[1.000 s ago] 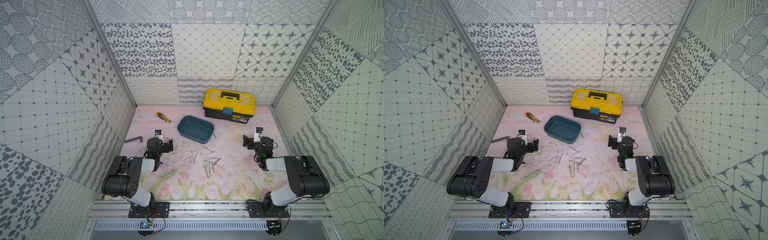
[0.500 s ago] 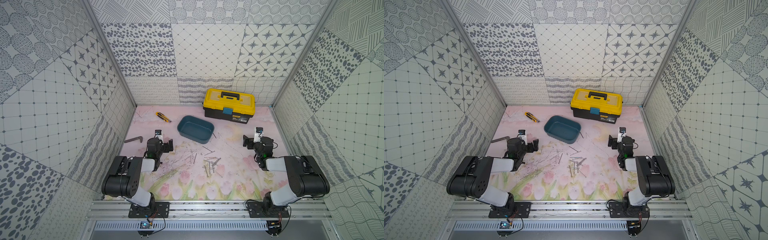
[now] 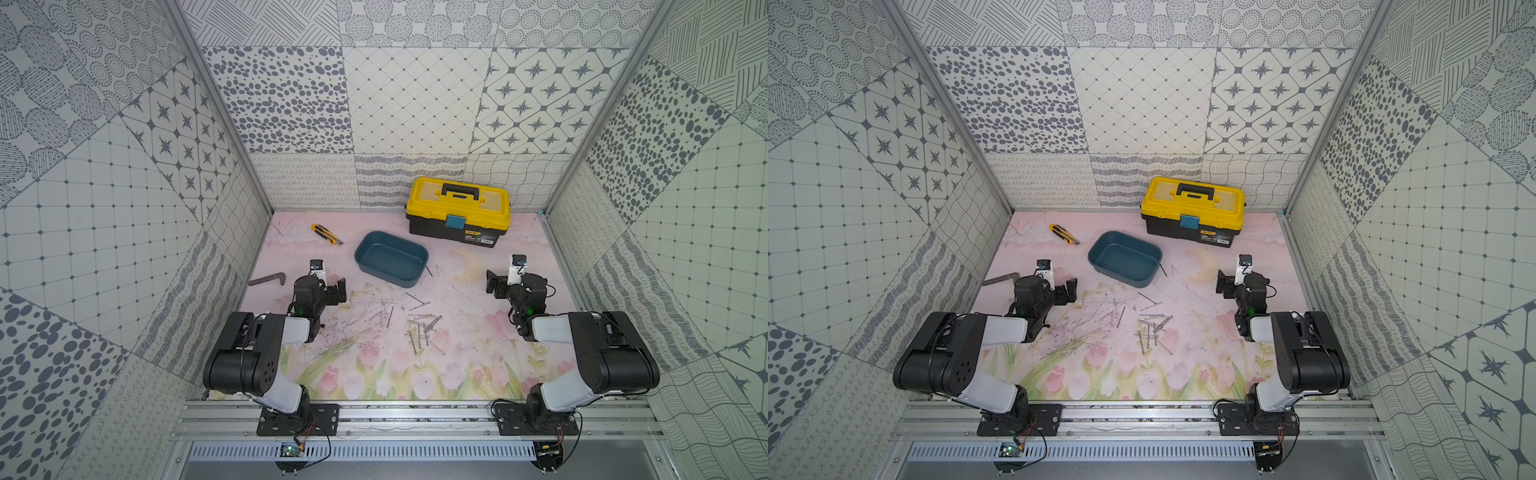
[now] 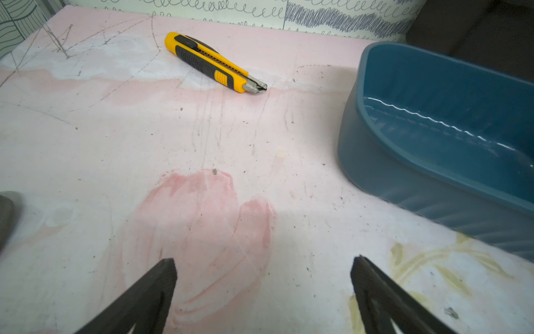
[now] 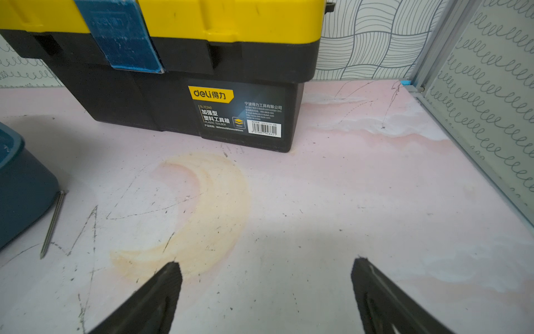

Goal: Put the nails on the desktop into the storage box
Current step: Pick up the nail from the center of the board.

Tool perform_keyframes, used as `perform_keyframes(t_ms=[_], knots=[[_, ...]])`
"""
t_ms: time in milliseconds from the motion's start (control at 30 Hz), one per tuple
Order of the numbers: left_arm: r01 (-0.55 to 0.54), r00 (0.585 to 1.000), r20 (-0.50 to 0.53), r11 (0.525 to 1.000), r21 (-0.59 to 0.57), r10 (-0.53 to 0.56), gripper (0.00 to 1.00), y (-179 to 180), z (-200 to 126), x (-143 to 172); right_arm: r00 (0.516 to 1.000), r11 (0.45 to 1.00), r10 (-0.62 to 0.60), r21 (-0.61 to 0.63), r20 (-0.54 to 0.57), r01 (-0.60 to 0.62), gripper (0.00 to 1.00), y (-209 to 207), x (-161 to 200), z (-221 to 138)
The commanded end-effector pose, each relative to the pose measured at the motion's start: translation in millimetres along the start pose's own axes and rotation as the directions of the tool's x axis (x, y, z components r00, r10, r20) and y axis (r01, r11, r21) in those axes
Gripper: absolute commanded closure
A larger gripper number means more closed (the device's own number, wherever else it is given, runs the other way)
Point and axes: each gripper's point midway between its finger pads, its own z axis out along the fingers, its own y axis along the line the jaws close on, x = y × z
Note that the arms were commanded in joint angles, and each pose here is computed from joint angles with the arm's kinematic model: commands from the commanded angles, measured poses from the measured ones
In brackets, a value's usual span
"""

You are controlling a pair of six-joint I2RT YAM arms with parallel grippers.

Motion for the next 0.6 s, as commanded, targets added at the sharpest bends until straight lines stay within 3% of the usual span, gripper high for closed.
perform_keyframes(t_ms=[0, 300, 567], knots=[[-0.018, 0.999, 0.051, 1.0, 0.022, 0.017, 0.01, -2, 0, -12, 0.999, 1.0, 0.008, -0.009, 0.034, -0.007, 0.03, 0, -11, 3], [-0.02, 0.999, 0.051, 1.0, 0.018, 0.019, 0.0, -2, 0, -12, 1.0, 0.999, -0.001, -0.04, 0.018, 0.002, 0.03, 5, -17, 3], [0.032, 0.999, -0.009, 0.997, -0.066, -0.033, 0.0, 11, -7, -27, 1.0, 1.0, 0.017, -0.015, -0.026, -0.018, 0.03, 1, -29, 1]])
